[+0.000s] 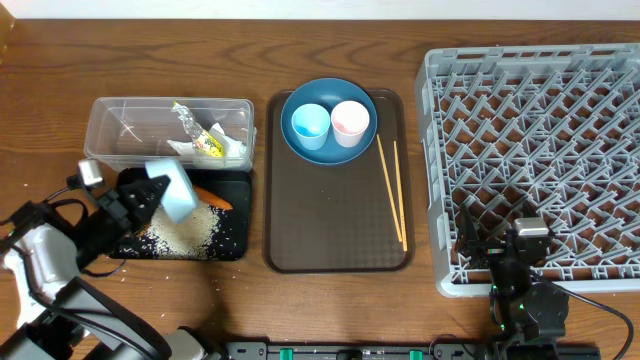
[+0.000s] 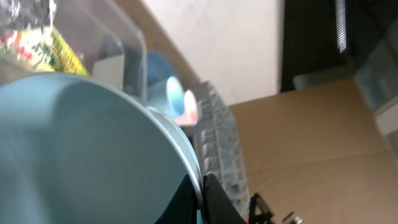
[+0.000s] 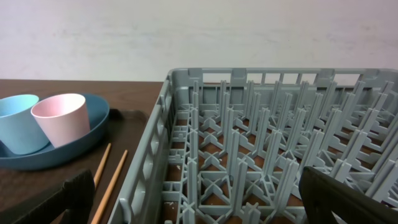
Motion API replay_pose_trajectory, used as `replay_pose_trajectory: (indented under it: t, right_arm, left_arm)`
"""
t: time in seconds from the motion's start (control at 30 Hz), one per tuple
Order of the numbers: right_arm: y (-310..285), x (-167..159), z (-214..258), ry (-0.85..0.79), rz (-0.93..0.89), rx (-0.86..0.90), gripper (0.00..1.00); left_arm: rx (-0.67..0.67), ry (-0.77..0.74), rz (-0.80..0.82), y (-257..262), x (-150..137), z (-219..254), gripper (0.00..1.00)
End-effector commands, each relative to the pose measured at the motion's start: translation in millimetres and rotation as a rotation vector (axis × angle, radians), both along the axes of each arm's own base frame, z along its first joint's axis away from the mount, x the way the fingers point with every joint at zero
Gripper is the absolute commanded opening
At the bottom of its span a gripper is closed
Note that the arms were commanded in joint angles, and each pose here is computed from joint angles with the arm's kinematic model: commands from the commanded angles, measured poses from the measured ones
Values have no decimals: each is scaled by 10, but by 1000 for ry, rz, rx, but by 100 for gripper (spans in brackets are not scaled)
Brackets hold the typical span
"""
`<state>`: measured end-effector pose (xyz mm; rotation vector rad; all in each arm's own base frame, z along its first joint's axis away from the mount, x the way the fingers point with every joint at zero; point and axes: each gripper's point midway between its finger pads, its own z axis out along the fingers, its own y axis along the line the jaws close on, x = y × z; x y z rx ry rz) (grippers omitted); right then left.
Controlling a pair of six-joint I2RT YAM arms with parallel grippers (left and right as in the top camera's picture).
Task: Sort waste into correct bins and load items into the dishwasher rack
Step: 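Carry the emptied bowl right back onto the brown tray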
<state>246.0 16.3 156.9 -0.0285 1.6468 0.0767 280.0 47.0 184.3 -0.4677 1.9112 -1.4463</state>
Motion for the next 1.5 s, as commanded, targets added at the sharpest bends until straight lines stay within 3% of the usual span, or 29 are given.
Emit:
replay_pose_trajectory:
  t: [0.0,0.23,0.47,0.67,1.13,1.47]
  right_arm:
    - [-66,1,-6,0,-26,-12,99]
    - [-66,1,-6,0,-26,-12,99]
    - [-66,1,-6,0,-26,-12,99]
    - [-66,1,-6,0,-26,-12,99]
    - [-66,2,-7,1,-26,-12,99]
    - [-66,1,-6,0,-26,-12,99]
  left_arm:
    - [83,53,-71,-157,-18,-147,6]
    - [147,86,-164,-371,125,-184,6]
    - [335,205,-191,-544,285,-328,6]
    - [533,212,-191,-891,393,-262,6]
    - [914,160,-450,-2015,230,-690,6]
    - [1012,188,-564,-2373,219,-1236,7]
